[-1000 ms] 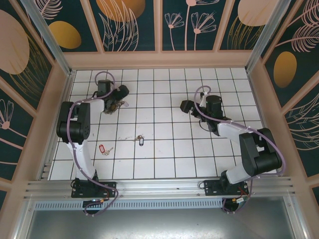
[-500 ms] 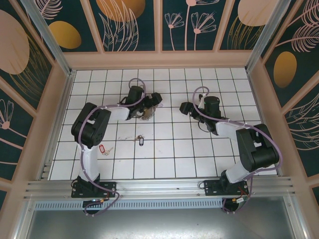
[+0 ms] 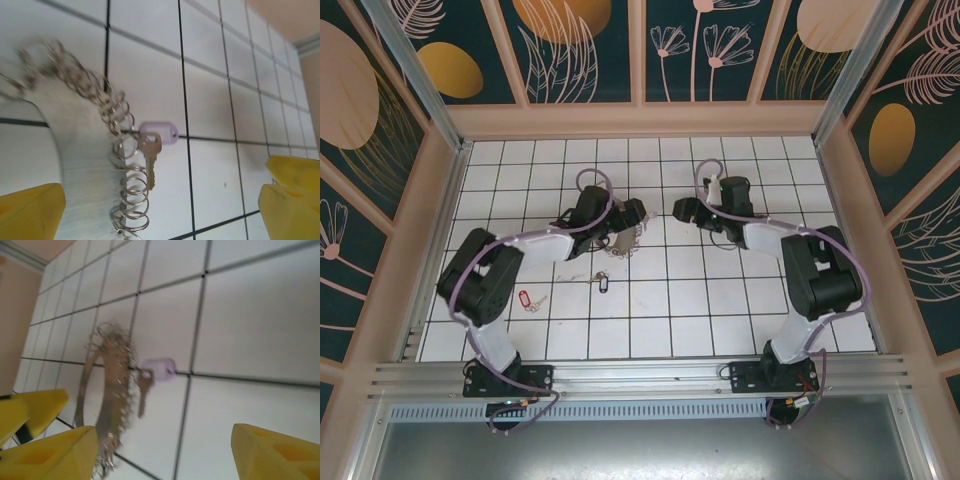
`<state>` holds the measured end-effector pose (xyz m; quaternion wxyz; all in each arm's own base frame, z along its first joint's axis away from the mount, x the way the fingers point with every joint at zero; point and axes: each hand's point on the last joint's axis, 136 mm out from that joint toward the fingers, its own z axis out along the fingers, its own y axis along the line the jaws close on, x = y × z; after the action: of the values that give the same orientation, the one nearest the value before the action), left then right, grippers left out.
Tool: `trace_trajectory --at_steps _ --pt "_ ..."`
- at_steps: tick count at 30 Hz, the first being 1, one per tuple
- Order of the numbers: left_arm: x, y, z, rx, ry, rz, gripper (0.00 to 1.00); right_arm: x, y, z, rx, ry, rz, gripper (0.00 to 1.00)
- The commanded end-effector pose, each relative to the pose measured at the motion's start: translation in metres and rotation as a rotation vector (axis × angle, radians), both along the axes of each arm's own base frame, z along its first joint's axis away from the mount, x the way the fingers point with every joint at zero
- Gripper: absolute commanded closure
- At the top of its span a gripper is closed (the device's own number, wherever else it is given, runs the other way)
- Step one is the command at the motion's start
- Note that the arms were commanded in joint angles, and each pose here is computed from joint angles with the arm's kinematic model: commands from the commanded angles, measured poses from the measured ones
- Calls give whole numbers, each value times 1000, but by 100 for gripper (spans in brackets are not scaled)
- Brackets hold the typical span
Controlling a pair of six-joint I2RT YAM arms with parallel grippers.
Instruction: Put the keys on the keyring
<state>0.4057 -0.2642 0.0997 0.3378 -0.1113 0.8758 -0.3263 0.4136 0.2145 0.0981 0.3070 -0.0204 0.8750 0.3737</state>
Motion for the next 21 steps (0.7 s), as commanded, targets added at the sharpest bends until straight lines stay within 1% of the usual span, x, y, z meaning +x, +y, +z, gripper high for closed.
trace_trajectory --at_steps 1,4,6,9,10,15,18,21 --pt "5 44 10 56 -51 128 1 7 36 -6 -38 31 155 30" --pt "5 71 0 23 -17 181 2 23 60 -19 -101 56 205 34" --pt "2 89 -4 -26 -8 217 2 33 73 -29 -147 65 229 35" --pt "0 101 -9 -75 5 231 4 47 90 -39 -198 75 265 37" --pt "-1 103 -12 -72 15 233 5 52 98 -42 -213 73 291 40" --pt "-1 96 -22 -86 36 199 8 64 127 -51 -267 55 366 40" --pt "3 88 -28 -103 51 169 12 71 135 -58 -275 58 377 40" --pt "5 79 -37 -114 74 133 13 77 139 -62 -278 63 384 40"
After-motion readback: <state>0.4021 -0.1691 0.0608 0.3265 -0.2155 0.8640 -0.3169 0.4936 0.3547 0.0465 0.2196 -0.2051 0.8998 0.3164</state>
